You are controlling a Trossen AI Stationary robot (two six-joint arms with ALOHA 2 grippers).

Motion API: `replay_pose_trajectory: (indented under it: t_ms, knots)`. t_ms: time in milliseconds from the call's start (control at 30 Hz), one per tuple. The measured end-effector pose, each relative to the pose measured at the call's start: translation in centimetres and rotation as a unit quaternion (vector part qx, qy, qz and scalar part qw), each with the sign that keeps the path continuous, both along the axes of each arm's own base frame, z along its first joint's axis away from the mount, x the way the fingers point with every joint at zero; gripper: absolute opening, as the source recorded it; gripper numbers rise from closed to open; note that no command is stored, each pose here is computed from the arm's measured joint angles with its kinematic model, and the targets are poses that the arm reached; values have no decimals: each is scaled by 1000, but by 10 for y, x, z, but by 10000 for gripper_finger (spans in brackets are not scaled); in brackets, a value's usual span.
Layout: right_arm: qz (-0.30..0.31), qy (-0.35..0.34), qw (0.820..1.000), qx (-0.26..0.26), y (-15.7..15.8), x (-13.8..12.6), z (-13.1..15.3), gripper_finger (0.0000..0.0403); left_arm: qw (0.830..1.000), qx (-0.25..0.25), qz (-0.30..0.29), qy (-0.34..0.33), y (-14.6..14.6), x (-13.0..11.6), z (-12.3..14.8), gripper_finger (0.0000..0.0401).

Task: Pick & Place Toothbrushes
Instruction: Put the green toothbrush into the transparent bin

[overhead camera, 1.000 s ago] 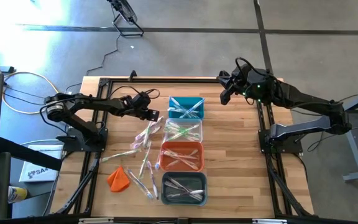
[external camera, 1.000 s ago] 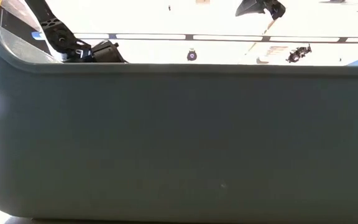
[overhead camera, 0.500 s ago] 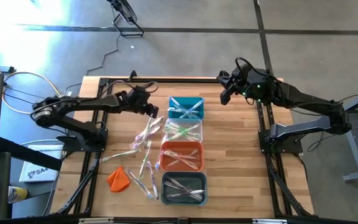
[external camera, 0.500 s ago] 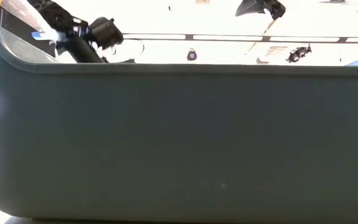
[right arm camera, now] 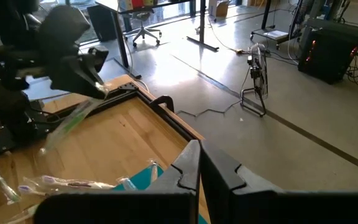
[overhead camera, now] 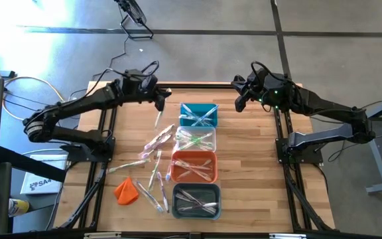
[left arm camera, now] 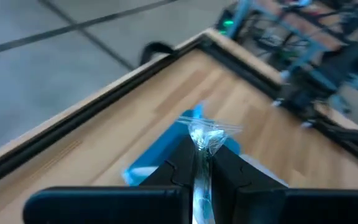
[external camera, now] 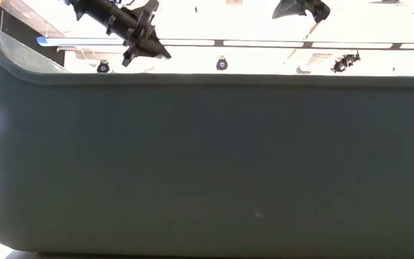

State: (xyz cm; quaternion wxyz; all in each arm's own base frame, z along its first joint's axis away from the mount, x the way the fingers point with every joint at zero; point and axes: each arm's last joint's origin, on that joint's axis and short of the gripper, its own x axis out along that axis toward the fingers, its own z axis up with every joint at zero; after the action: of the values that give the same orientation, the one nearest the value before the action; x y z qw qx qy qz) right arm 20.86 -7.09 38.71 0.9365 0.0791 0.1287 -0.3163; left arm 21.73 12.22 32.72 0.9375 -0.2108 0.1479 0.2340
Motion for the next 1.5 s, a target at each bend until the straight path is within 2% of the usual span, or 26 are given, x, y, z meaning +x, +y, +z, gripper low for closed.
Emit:
replay_pose_trajectory:
  t_ms: [233,367,567,733,900,1033,1300,1500]
  knots:
    - [1,-12,1000,-7,2,-8,6,4,995,-19,-92,-36,1,12,1,15]
    - [1,-31,999,-12,6,-19,13,4,987,-50,-146,-45,4,24,-8,15]
    - [1,-58,998,-20,10,-34,22,4,976,-95,-189,-50,10,42,-24,15]
    - [0,-72,997,-17,12,-40,26,4,971,-120,-200,-43,15,52,-29,15]
    - [1,-74,997,-17,12,-42,27,4,967,-120,-222,-44,16,69,-20,15]
    - [1,-73,997,-16,12,-42,26,4,964,-118,-238,-21,12,87,-15,15]
    - [1,-71,997,-16,12,-42,26,4,964,-115,-230,64,11,119,-15,15]
    - [1,-68,998,-15,12,-42,25,4,962,-98,-240,89,4,145,-17,15]
